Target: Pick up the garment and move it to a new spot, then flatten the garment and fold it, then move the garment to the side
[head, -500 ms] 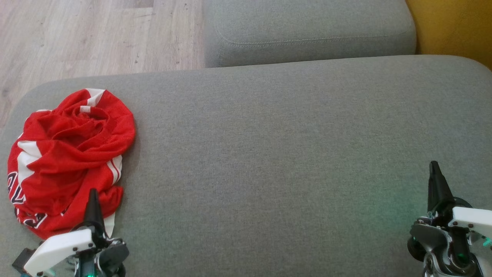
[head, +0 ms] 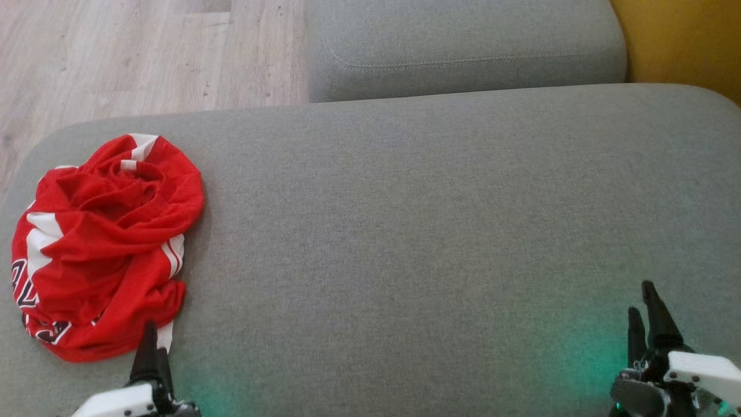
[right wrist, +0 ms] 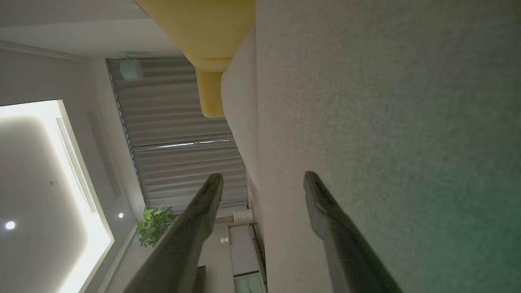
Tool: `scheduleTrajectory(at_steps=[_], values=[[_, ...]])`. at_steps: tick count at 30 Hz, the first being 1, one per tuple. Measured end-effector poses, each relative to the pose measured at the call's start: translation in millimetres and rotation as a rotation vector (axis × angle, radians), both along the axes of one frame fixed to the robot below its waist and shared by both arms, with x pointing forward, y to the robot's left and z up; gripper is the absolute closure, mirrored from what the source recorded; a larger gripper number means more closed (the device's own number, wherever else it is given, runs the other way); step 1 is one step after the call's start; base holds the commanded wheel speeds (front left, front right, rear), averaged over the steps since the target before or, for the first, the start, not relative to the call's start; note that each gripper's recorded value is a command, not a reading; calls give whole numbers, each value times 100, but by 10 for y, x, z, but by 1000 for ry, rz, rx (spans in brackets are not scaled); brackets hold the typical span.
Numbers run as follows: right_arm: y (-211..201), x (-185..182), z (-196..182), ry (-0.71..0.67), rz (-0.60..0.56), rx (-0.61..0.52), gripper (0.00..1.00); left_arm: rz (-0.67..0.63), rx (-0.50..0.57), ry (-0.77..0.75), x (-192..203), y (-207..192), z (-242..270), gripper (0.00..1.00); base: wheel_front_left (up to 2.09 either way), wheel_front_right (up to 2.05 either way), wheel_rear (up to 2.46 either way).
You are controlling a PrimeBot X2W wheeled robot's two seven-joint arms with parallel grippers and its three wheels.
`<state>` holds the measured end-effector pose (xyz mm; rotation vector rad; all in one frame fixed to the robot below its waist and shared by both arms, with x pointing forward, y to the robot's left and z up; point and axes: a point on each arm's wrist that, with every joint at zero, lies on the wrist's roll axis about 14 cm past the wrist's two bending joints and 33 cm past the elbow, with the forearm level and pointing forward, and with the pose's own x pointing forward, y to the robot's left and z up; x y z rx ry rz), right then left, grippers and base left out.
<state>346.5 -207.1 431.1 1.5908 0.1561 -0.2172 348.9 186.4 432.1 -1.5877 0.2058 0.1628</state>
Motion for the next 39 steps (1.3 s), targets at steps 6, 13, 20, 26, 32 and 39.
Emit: scheduleTrajectory(at_steps=[6, 13, 20, 26, 32, 39], values=[[62, -4, 11, -2, 18, -17, 0, -4, 25, 1, -22, -18, -4, 0, 0, 0, 0], [46, -8, 21, 1, 23, -97, 0, -22, 105, -25, 6, -36, 83, 0, 0, 0, 0], [69, 16, 95, -15, 55, -226, 0, -58, 235, -33, 28, -92, 158, 0, 0, 0, 0], [164, 36, 152, -33, 102, -327, 0, -91, 331, -38, 32, -161, 195, 0, 0, 0, 0], [240, 54, 209, -54, 134, -406, 0, -107, 393, -53, 30, -202, 241, 0, 0, 0, 0], [280, 54, 271, -75, 157, -503, 0, -120, 481, -47, 8, -229, 246, 0, 0, 0, 0]])
